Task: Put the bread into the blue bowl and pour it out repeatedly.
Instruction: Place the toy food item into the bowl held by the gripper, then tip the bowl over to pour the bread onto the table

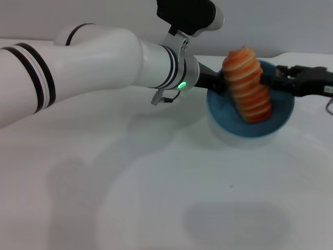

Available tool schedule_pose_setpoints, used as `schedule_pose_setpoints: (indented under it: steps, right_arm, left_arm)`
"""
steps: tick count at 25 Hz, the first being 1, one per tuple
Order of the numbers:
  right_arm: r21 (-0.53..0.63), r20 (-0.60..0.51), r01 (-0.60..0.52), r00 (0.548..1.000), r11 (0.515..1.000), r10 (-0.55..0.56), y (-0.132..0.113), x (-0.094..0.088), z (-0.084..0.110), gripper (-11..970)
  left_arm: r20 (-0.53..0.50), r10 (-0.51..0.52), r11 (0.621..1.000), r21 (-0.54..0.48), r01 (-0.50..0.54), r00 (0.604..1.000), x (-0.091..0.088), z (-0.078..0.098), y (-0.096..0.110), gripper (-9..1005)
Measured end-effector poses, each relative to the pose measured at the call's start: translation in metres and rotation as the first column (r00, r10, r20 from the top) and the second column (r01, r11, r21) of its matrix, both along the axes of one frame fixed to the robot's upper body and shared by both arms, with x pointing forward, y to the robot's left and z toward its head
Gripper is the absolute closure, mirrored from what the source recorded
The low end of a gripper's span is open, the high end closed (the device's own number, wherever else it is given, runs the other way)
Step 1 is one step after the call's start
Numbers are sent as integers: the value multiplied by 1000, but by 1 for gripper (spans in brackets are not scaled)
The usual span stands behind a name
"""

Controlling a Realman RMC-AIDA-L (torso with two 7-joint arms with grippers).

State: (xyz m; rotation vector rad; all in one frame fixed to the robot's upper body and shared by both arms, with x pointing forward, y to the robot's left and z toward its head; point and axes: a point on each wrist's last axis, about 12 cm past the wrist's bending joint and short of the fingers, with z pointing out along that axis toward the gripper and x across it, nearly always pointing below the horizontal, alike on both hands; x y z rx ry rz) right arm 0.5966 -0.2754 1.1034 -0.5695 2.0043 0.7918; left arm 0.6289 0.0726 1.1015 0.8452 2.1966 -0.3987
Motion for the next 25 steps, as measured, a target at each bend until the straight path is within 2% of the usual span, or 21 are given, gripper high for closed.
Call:
schedule_pose_setpoints:
  steps: [6, 9, 12, 15, 16, 18, 22, 25]
  right_arm:
    - [66, 103, 83, 991, 994, -89, -32, -15, 23, 307]
    - [50, 139, 146, 979, 988, -151, -53, -27, 25, 306]
    - [31, 156, 228, 961, 973, -230, -78, -43, 15, 305]
    - [96, 166, 318, 929, 943, -330, -99, -67, -5, 305]
    - [125, 178, 344, 915, 931, -362, -105, -76, -12, 305]
    - [173, 197, 387, 887, 906, -417, -114, -94, -22, 305]
    - [241, 215, 467, 829, 851, -516, -130, -126, -34, 306]
    - [253, 193, 508, 807, 823, -558, -138, -139, -41, 306]
  left_arm:
    - [56, 15, 1000, -13, -14, 998, 6, 3, 1, 997]
    - [119, 40, 999, -18, -38, 992, 12, 3, 6, 997]
    - [155, 43, 999, -16, -41, 987, 16, 6, 6, 997]
    - [203, 38, 999, -23, -34, 978, 20, 11, 3, 997]
    - [264, 21, 1000, -22, -16, 964, 20, 14, -1, 997]
    - [294, 5, 1000, -17, 0, 956, 20, 15, -4, 997]
    - [367, -76, 997, 11, 77, 927, 12, 17, -20, 997]
    - [424, -146, 989, 44, 141, 894, 4, 17, -30, 997]
